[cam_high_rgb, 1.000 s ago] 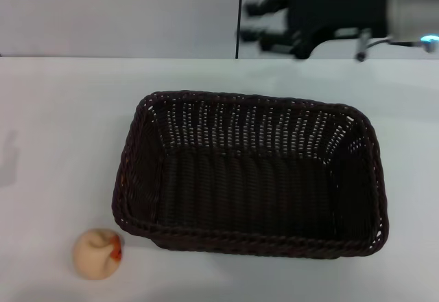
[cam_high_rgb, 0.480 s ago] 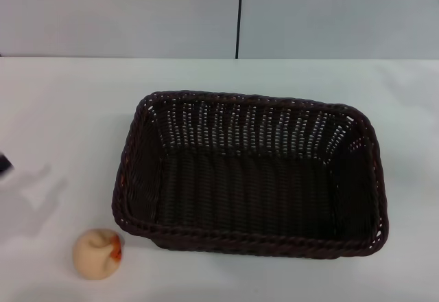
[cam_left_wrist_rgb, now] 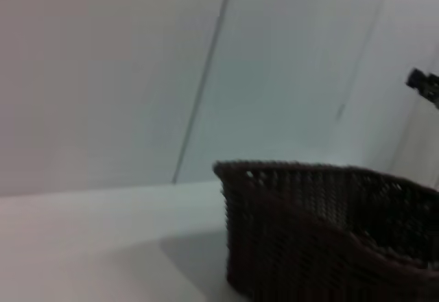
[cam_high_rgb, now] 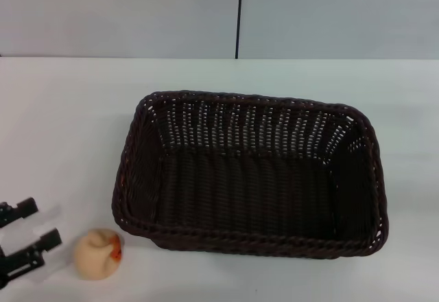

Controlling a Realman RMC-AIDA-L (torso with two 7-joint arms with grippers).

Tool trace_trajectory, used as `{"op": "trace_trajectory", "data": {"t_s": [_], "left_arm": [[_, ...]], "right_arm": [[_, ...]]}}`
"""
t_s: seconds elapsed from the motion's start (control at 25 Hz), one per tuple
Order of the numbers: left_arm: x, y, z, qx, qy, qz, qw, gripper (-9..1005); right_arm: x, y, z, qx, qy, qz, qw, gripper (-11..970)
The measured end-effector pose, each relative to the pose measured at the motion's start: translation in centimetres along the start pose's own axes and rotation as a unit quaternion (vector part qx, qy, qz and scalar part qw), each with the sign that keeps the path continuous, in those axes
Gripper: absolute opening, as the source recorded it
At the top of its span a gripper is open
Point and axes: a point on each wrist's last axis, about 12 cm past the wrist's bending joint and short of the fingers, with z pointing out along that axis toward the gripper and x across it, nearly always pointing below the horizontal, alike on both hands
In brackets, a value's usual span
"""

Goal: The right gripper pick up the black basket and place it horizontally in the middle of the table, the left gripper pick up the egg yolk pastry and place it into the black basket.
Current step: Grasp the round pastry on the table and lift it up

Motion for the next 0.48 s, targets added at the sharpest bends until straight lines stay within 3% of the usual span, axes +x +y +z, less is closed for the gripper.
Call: {"op": "trace_trajectory", "data": {"t_s": [0.36,0.48], "left_arm": [[0.4,-0.5,1.2,0.025,0.015,-0.003,1.000,832],[0.7,-0.7,1.8,0.036,0.023,-0.005,0.999,830]], "right_arm": [[0.6,0.3,0.8,0.003,0.004,0.005,1.000,390],[0.6,0.3,1.0,0.001,0.003,0.005,1.000,390]]}}
